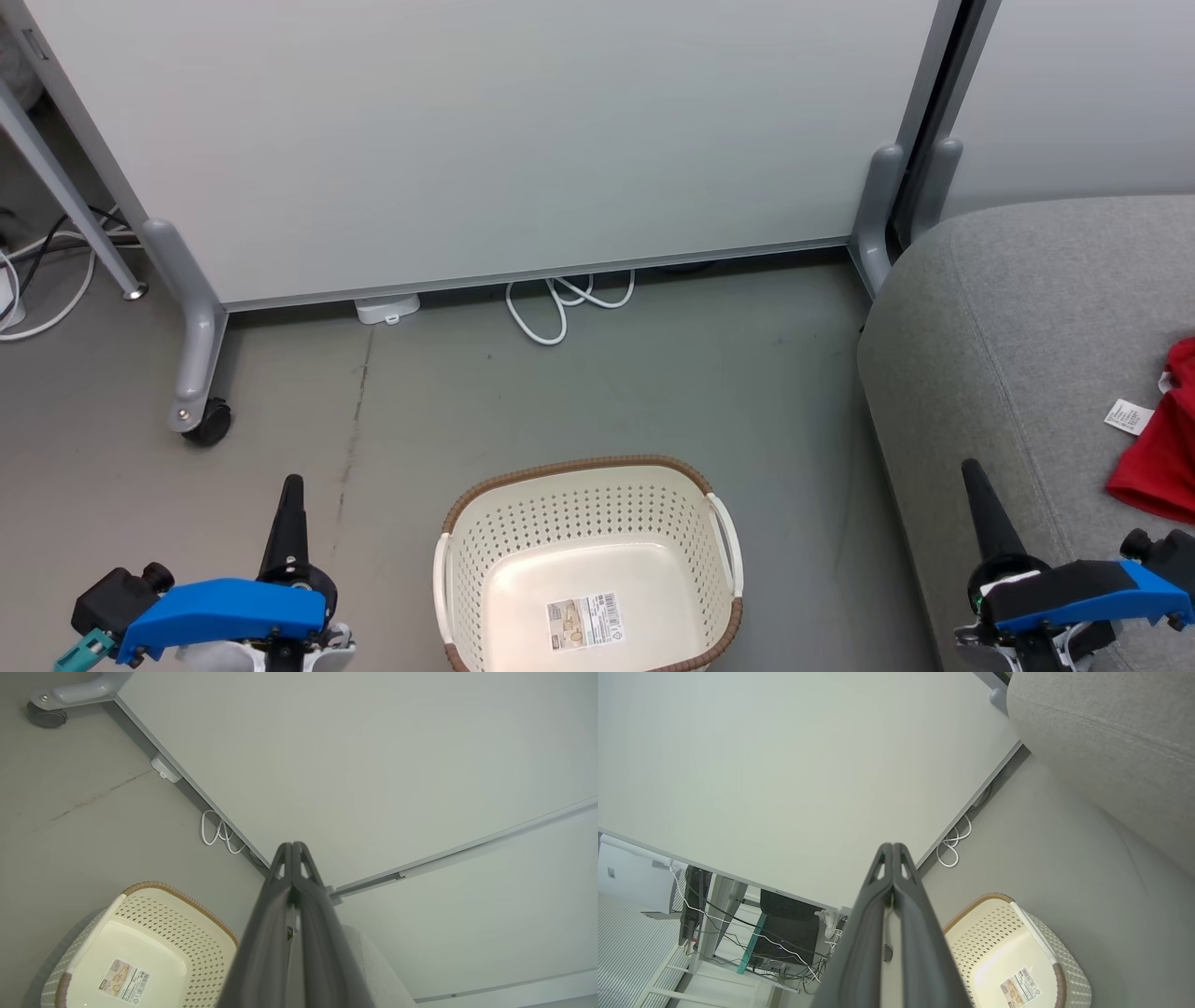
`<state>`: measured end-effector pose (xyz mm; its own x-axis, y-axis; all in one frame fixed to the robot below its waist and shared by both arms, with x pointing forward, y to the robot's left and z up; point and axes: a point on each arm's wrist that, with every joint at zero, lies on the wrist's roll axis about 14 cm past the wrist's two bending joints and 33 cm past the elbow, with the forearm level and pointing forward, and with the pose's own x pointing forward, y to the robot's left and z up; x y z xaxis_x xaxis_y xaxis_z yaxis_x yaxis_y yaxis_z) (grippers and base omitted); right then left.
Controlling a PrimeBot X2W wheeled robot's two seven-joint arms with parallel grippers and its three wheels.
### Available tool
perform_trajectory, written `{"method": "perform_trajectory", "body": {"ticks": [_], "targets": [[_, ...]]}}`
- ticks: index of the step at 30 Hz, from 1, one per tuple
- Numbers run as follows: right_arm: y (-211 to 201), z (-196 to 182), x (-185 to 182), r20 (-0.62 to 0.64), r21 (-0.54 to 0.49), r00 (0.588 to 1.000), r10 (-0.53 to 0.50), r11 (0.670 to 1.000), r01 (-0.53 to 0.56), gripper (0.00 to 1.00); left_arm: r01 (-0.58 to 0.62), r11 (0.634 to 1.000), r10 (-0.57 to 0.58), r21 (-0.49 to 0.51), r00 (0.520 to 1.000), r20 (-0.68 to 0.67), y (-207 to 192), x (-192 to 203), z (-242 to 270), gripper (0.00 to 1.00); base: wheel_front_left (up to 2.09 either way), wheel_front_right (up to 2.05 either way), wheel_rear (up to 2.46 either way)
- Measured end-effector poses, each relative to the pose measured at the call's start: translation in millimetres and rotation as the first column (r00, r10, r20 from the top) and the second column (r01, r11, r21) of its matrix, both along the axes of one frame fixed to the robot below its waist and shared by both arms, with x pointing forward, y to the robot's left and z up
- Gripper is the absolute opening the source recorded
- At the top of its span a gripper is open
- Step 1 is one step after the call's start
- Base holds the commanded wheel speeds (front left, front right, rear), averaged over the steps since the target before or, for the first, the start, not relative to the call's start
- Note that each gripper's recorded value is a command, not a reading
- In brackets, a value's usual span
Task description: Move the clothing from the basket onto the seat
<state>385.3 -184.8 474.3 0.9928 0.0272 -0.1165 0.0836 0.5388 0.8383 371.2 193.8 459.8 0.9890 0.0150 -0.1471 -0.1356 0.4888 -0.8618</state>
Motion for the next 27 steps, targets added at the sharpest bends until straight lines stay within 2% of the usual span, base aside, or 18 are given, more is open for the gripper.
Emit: {"method": "perform_trajectory", "body": {"ticks": [14,27], "targets": [[-3,5,0,0.01,0.141,1.0,-0.022,0.99,0.02,0.0,-0.013,0.991,0.017,-0.13,1.0,0.024,1,5,10,0.0,0.0,0.0,0.0],[-6,12,2,0.028,0.259,0.999,-0.041,0.965,0.032,0.0,-0.018,0.972,0.03,-0.236,0.998,0.047,3,8,18,0.0,0.0,0.0,0.0]]}}
